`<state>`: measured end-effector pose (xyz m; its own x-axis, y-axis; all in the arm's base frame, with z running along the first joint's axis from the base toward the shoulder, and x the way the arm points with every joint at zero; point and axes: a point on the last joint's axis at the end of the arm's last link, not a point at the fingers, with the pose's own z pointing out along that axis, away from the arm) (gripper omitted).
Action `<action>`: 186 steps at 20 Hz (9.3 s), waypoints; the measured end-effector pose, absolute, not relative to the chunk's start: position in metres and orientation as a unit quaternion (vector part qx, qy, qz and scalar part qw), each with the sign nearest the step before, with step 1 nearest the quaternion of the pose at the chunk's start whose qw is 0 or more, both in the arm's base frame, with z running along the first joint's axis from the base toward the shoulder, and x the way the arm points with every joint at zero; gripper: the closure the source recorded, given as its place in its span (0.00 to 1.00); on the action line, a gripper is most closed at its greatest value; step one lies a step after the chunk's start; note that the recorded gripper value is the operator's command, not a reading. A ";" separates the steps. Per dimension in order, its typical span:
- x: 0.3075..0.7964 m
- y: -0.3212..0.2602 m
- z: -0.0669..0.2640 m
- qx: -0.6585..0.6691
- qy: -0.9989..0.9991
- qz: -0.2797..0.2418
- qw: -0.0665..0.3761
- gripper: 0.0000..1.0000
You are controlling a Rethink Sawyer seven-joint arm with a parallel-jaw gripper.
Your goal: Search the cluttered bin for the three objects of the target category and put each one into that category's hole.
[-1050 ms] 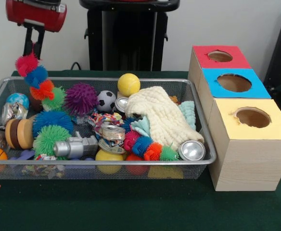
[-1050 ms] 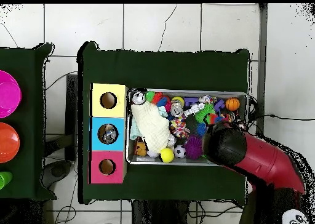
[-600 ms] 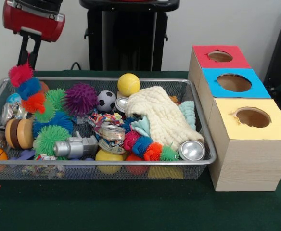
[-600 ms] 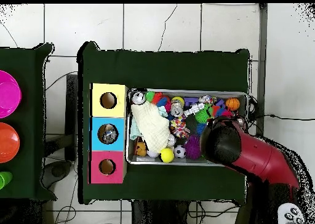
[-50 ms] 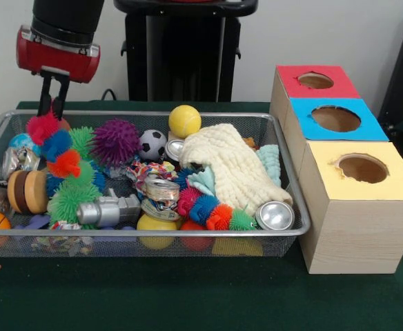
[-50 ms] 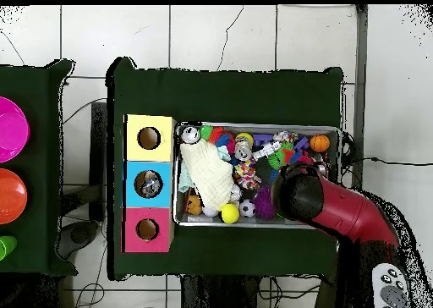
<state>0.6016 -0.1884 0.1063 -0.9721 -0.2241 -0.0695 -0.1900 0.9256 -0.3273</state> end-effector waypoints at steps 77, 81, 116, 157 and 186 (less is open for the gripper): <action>0.519 -0.104 -0.023 -0.128 0.968 -0.002 -0.216 0.00; 0.511 -0.118 -0.020 -0.120 0.967 -0.015 -0.225 0.00; 0.523 -0.174 -0.008 -0.107 0.979 -0.103 -0.138 0.00; 0.549 -0.116 -0.007 -0.082 0.990 0.042 -0.111 0.00; 0.551 -0.135 -0.015 -0.074 0.955 -0.117 -0.263 1.00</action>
<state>0.5508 -0.1350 -0.0154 -0.8511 -0.0804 0.5188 -0.2035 0.9614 -0.1850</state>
